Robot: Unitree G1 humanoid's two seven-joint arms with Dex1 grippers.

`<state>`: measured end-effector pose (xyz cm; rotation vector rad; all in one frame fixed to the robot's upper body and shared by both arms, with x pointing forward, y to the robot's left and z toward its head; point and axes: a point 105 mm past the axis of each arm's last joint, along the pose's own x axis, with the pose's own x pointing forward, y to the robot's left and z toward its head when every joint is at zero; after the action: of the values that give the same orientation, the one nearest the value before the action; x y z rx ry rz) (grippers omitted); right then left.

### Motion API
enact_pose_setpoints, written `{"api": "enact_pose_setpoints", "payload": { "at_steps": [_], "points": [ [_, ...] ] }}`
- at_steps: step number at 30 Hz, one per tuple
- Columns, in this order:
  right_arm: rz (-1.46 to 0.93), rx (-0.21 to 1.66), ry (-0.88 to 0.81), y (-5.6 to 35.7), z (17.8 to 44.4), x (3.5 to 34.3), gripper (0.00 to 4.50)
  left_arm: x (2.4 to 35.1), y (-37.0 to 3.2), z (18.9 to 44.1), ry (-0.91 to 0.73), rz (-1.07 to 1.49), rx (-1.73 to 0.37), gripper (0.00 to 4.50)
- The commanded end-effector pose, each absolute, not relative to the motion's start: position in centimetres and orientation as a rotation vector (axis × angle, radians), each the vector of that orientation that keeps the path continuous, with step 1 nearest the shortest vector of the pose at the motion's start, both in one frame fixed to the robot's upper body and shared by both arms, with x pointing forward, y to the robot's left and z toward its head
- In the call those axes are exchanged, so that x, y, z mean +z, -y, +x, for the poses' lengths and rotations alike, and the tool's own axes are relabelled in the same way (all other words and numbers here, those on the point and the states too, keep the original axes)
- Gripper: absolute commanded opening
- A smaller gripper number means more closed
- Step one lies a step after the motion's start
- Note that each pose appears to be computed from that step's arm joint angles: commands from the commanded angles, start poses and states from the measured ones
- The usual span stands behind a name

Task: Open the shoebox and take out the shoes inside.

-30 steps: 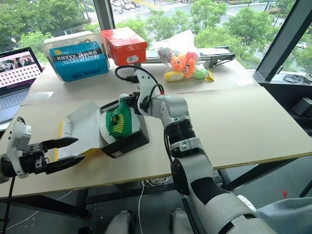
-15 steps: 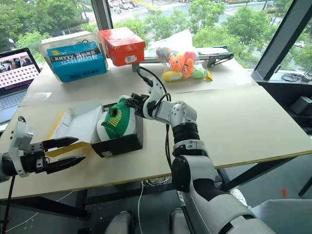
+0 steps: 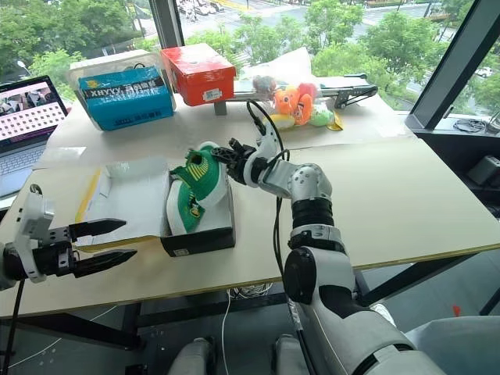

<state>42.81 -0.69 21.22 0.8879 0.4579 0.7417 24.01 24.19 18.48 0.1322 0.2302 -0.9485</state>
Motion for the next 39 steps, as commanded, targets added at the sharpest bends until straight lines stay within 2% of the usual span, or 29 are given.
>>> {"api": "enact_pose_setpoints", "payload": {
  "at_steps": [1, 8, 12, 16, 23, 33, 35, 36, 39],
  "points": [
    [0.932, 0.718, -0.317, 4.2, 43.5, 24.4, 0.57, 19.3, -24.1, 24.2, -0.215, 0.169, -0.960, 4.50],
    [0.921, 0.595, -0.245, 9.7, 44.2, 24.7, 0.57, 19.3, -24.0, 24.4, -0.215, 0.169, -0.975, 4.50],
    [0.860, 0.522, -0.234, 12.1, 44.7, 23.8, 0.57, 19.3, -24.0, 24.6, -0.217, 0.172, -0.979, 4.50],
    [0.621, 0.296, -0.240, 16.8, 46.3, 18.7, 0.57, 19.5, -23.8, 24.8, -0.211, 0.173, -0.992, 4.50],
    [0.401, 0.239, -0.287, 17.5, 46.8, 14.8, 0.57, 19.6, -23.8, 24.9, -0.209, 0.173, -0.994, 4.50],
    [0.197, 0.202, -0.248, 18.8, 47.1, 15.1, 0.57, 19.6, -23.8, 24.9, -0.208, 0.169, -0.995, 4.50],
    [0.207, 0.196, -0.243, 19.1, 47.1, 15.3, 1.50, 19.6, -23.8, 24.9, -0.208, 0.169, -0.996, 4.50],
    [0.208, 0.197, -0.241, 19.2, 47.1, 15.3, 1.65, 19.6, -23.7, 24.9, -0.208, 0.169, -0.996, 4.50],
    [0.207, 0.195, -0.239, 19.3, 47.1, 15.5, 2.70, 19.5, -23.7, 24.9, -0.207, 0.168, -0.998, 4.50]
  ]
}}
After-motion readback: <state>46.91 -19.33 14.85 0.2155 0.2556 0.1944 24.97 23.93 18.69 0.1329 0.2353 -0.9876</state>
